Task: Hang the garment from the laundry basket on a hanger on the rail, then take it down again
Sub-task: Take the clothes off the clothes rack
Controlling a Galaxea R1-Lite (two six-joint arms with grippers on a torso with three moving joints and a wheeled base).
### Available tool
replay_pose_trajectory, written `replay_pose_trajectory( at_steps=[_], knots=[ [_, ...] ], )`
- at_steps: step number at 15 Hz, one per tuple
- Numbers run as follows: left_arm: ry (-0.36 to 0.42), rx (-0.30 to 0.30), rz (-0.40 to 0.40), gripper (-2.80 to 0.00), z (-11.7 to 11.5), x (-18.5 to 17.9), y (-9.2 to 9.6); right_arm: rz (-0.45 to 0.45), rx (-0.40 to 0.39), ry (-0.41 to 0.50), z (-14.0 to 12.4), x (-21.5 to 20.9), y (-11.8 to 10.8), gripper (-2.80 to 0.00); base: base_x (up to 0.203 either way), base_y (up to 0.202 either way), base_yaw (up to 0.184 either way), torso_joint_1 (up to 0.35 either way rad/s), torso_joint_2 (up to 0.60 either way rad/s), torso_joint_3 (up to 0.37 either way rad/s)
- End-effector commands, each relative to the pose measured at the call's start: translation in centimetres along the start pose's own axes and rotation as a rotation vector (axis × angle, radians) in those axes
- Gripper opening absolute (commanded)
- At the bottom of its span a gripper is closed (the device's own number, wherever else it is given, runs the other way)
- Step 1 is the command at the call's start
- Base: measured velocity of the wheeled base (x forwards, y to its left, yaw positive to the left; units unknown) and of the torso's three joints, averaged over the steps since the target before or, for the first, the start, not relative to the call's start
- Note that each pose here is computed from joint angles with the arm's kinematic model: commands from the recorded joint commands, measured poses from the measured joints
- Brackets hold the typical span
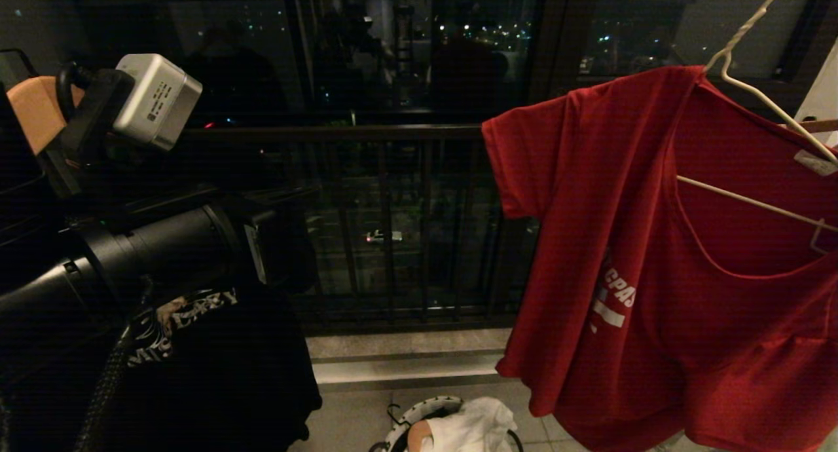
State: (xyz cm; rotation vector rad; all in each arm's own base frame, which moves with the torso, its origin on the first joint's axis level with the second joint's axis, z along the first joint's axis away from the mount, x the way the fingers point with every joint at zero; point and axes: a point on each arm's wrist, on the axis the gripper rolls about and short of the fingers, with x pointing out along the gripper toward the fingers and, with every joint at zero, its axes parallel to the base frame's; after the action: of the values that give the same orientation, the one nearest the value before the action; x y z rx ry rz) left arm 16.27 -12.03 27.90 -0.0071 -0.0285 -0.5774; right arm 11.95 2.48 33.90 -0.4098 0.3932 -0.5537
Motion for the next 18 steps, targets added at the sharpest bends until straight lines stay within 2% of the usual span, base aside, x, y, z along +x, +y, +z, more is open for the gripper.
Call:
replay_pose_trajectory(
  at_steps=[1, 5, 12, 13, 18],
  knots=[
    [-0.002, 0.0, -0.005, -2.8, 0.0, -0.01, -0.12, -0.005, 0.008, -0.006, -0.09, -0.27, -0.37, 0.0, 0.0, 0.0, 0.0, 0.0, 0.0, 0.0],
    [0.003, 0.0, -0.005, -2.8, -0.12, 0.02, -0.12, -0.008, 0.036, -0.028, 0.32, -0.74, -1.07, 0.0, 0.0, 0.0, 0.0, 0.0, 0.0, 0.0],
    [0.006, 0.0, -0.007, -2.8, -0.2, 0.06, -0.16, -0.005, 0.03, -0.024, 0.45, -0.52, -0.78, 0.0, 0.0, 0.0, 0.0, 0.0, 0.0, 0.0],
    [0.006, 0.0, -0.007, -2.8, -0.2, 0.06, -0.16, -0.004, 0.023, -0.019, 0.53, -0.34, -0.54, -2.8, 0.0, 0.0, 0.0, 0.0, 0.0, 0.0],
    [0.006, 0.0, -0.007, -2.8, -0.2, 0.06, -0.16, 0.002, 0.012, -0.012, 0.65, -0.04, -0.13, -2.8, 0.0, 0.0, 0.0, 0.0, 0.0, 0.0]
  ],
)
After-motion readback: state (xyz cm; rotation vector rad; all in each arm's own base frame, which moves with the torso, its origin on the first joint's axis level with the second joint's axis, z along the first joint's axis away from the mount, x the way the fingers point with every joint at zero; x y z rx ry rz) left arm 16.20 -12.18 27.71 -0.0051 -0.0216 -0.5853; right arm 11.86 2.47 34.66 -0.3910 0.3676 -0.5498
